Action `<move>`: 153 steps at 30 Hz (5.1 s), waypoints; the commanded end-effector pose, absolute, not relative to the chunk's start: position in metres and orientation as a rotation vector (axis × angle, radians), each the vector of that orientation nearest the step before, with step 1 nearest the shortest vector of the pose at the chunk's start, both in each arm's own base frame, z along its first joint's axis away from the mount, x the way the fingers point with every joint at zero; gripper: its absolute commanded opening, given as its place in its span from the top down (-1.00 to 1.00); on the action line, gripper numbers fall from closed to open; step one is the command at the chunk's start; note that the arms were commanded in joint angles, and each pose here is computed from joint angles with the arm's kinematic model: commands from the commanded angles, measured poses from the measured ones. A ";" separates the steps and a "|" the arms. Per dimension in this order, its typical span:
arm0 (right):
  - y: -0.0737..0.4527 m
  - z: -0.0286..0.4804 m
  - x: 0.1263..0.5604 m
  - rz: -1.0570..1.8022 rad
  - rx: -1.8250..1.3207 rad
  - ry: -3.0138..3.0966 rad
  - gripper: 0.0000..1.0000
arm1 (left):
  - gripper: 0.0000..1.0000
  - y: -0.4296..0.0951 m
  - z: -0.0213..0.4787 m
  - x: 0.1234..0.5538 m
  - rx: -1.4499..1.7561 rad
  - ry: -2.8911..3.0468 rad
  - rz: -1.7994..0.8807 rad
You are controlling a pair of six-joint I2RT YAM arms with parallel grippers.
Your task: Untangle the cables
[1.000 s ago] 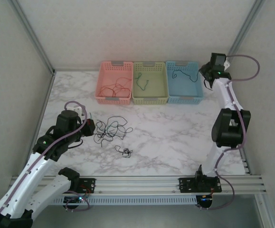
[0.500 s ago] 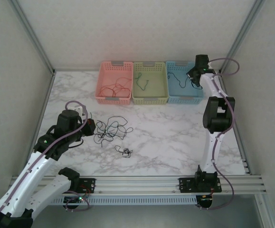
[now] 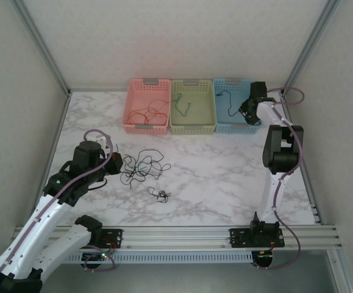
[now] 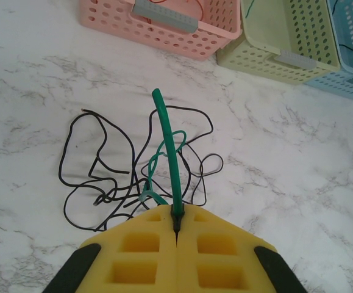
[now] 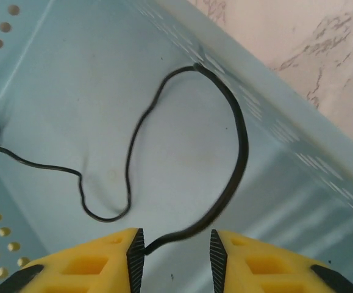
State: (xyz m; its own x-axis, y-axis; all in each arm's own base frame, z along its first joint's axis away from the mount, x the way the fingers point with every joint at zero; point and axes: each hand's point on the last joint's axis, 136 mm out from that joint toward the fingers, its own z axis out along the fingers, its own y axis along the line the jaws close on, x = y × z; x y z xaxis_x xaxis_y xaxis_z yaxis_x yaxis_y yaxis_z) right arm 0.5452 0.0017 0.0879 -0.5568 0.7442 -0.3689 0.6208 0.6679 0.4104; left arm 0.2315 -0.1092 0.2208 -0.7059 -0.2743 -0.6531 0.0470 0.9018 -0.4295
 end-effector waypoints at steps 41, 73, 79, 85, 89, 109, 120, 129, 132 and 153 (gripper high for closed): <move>0.357 0.124 0.306 0.862 -1.041 2.248 -0.20 | 1.00 -0.120 0.189 0.227 -0.226 2.328 -0.668; 0.366 0.094 0.324 0.789 -1.080 2.313 1.00 | 1.00 -0.117 0.186 0.226 -0.226 2.331 -0.645; 0.347 0.107 0.318 0.736 -1.010 2.293 1.00 | 1.00 -0.116 0.184 0.227 -0.237 2.336 -0.631; 0.301 0.125 0.317 0.733 -0.821 2.287 1.00 | 1.00 -0.112 0.185 0.227 -0.246 2.329 -0.611; 0.245 0.140 0.329 0.761 -0.533 2.278 1.00 | 1.00 -0.105 0.189 0.226 -0.269 2.310 -0.579; 0.080 0.100 0.337 0.452 0.197 2.406 1.00 | 1.00 -0.094 0.204 0.221 -0.295 2.261 -0.556; 0.049 0.133 0.333 0.357 0.308 2.298 1.00 | 1.00 -0.094 0.204 0.221 -0.295 2.260 -0.556; 0.063 0.223 0.320 0.518 0.219 2.057 1.00 | 1.00 -0.096 0.203 0.222 -0.292 2.262 -0.560; 0.049 0.240 0.315 0.438 0.268 2.035 1.00 | 1.00 -0.096 0.203 0.222 -0.291 2.263 -0.561; 0.015 0.399 0.376 0.354 0.430 1.636 1.00 | 1.00 -0.099 0.200 0.223 -0.281 2.275 -0.569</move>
